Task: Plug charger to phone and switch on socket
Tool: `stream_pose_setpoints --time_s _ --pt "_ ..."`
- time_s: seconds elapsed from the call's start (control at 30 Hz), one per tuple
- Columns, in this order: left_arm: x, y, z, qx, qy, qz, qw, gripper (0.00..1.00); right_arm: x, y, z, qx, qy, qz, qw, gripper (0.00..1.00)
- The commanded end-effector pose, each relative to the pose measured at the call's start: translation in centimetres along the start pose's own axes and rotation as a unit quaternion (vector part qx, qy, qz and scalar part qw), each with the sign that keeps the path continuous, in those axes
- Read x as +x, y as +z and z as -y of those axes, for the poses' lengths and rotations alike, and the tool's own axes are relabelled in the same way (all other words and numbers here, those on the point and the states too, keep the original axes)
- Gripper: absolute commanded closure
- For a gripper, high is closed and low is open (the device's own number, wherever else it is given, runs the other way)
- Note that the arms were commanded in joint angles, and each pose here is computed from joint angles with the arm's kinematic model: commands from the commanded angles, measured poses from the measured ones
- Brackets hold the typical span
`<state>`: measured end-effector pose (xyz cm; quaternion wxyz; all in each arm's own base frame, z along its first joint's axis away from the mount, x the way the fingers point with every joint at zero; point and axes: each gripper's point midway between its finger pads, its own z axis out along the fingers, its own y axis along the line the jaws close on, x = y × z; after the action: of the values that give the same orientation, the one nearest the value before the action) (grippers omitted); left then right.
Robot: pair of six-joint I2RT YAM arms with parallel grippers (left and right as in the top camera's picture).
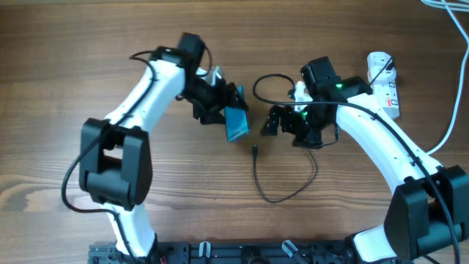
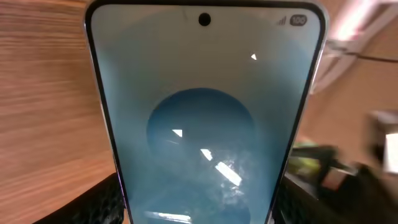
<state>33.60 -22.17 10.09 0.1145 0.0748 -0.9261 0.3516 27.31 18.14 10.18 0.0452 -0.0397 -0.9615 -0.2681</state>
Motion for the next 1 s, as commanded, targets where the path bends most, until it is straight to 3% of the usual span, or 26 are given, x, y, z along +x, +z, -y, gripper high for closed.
stream_pose_setpoints --time_s 0.0,0.27,0.43,0.53,0.63,0.7,0.77,0.97 --pt "0.3 -4.4 4.7 0.17 0.002 -0.024 0.985 0.29 1.5 -0.6 -4.6 -0.138 -0.067 -0.041 0.987 0.0" --pt "-2.4 -7.9 3.4 0.215 -0.087 0.002 0.973 0.29 0.9 -2.7 -7.9 -0.21 -0.124 -0.011 0.97 0.01" --pt "-1.5 -10.4 6.3 0.318 -0.06 -0.04 0.945 0.28 0.9 -6.2 -8.9 -0.184 -0.157 0.059 0.968 0.01" --pt "-1.0 -11.6 7.7 0.361 -0.062 -0.072 0.928 0.28 -1.0 -8.7 -5.8 -0.076 -0.033 0.162 0.983 0.01" --pt "-0.7 -12.2 8.3 0.376 -0.086 -0.097 0.917 0.28 -2.1 -12.1 -1.8 0.027 0.054 0.273 0.96 0.0" --pt "-0.3 -12.6 8.6 0.386 -0.103 -0.117 0.909 0.29 -2.8 -14.0 0.2 0.08 0.068 0.329 0.939 0.0" --pt "-0.4 -12.7 8.6 0.386 -0.108 -0.119 0.909 0.32 -3.0 -14.5 1.0 0.102 0.073 0.342 0.931 0.0" --pt "-0.4 -12.7 8.6 0.386 -0.108 -0.118 0.909 0.31 -2.3 -13.4 0.0 0.075 0.062 0.31 0.946 0.0"
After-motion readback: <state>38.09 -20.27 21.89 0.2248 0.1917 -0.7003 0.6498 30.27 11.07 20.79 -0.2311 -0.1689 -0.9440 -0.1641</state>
